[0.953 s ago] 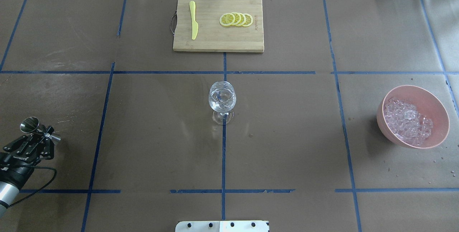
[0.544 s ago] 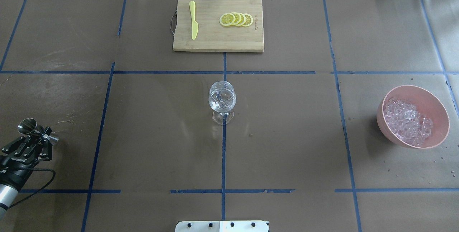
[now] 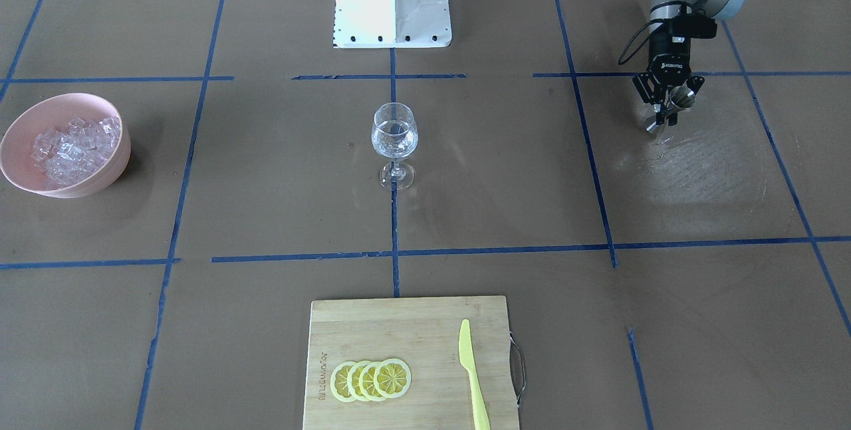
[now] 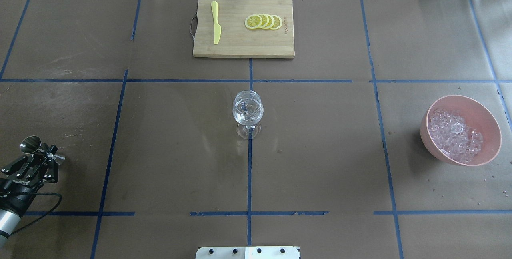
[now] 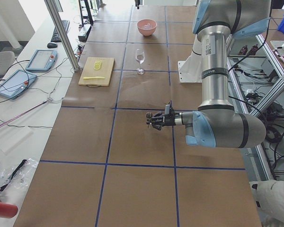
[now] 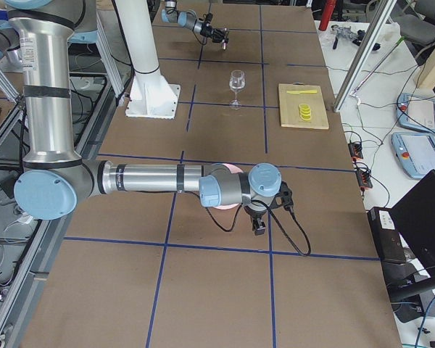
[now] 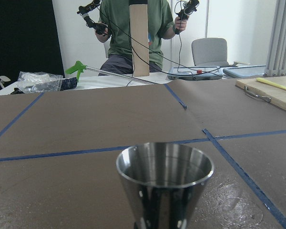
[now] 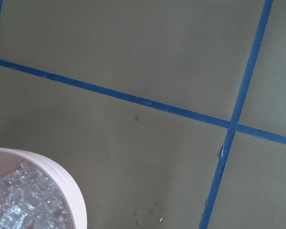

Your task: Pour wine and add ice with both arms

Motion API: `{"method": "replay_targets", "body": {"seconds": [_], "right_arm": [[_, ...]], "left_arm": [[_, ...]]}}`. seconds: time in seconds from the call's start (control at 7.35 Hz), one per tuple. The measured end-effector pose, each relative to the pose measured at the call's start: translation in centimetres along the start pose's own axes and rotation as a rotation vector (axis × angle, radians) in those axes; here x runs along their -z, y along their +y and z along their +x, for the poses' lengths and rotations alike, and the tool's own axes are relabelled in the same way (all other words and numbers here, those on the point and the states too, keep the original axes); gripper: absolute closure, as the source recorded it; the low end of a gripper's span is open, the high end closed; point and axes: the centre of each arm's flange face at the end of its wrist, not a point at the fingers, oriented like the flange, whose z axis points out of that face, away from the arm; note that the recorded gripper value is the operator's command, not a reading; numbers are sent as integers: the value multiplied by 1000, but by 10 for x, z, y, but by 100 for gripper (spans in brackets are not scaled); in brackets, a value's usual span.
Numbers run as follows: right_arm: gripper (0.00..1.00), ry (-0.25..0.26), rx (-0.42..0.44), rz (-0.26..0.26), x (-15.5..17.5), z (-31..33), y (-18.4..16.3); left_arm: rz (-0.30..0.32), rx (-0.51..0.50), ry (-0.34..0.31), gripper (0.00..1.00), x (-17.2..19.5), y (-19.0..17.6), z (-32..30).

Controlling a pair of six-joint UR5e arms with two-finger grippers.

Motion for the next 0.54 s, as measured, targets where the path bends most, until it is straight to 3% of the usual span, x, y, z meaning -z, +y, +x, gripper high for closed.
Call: {"method": "replay_targets", "body": {"seconds": [0.54], "right_arm": [[0,0,1,1,0,0,0]], "left_arm": [[-9,-3,10,91,4,4,3]]}}
